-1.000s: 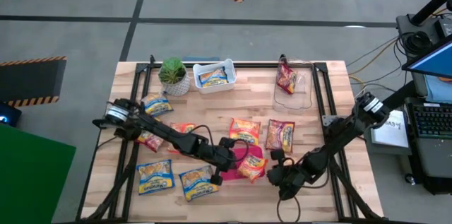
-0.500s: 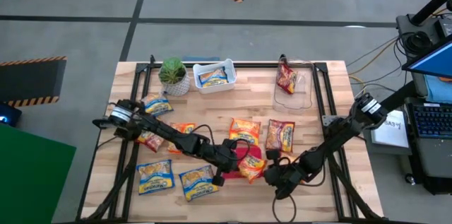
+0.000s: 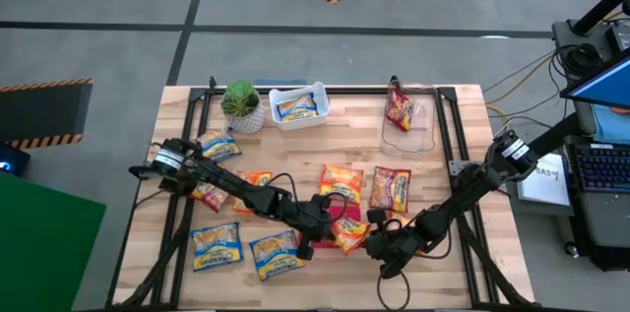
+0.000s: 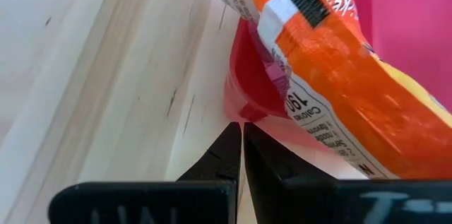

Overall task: Sort Maruchan noodles
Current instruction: Adjust the red bin

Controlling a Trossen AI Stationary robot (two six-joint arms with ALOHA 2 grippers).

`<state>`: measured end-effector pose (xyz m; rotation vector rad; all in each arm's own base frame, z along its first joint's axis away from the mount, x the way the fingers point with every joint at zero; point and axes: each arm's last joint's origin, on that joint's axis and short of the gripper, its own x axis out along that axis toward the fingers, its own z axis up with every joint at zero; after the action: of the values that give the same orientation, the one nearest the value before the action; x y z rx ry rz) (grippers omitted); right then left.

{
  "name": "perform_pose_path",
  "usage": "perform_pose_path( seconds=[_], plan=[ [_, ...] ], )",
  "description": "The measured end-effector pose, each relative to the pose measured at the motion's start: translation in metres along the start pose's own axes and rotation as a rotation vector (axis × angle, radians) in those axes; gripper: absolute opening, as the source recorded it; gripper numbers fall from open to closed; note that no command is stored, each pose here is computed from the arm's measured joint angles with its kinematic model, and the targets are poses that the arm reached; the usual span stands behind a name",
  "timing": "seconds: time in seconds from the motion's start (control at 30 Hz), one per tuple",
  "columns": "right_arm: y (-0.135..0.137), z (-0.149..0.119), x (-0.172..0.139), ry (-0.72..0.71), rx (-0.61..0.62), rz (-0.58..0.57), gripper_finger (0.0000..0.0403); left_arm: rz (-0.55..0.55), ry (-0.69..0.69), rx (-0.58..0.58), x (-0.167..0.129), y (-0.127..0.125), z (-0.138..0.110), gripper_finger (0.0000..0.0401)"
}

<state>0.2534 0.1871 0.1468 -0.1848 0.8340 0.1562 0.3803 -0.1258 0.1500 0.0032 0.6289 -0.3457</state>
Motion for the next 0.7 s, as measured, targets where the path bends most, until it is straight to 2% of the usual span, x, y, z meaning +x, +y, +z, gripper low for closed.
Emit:
perform_pose_path(
  seconds=[0.57, 0.7],
  plan=[
    [-0.0072, 0.0042, 0.0010, -0.026, -0.020, -0.043, 0.0009, -0.006, -0.007, -0.013, -0.0001, -0.0011, -0.0006, 0.0000],
    [-0.0086, 0.0017, -0.0015, 0.006, -0.003, -0.045, 0.0009, -0.006, 0.003, 0.002, -0.0005, -0.0012, -0.0013, 0.0000]
  ],
)
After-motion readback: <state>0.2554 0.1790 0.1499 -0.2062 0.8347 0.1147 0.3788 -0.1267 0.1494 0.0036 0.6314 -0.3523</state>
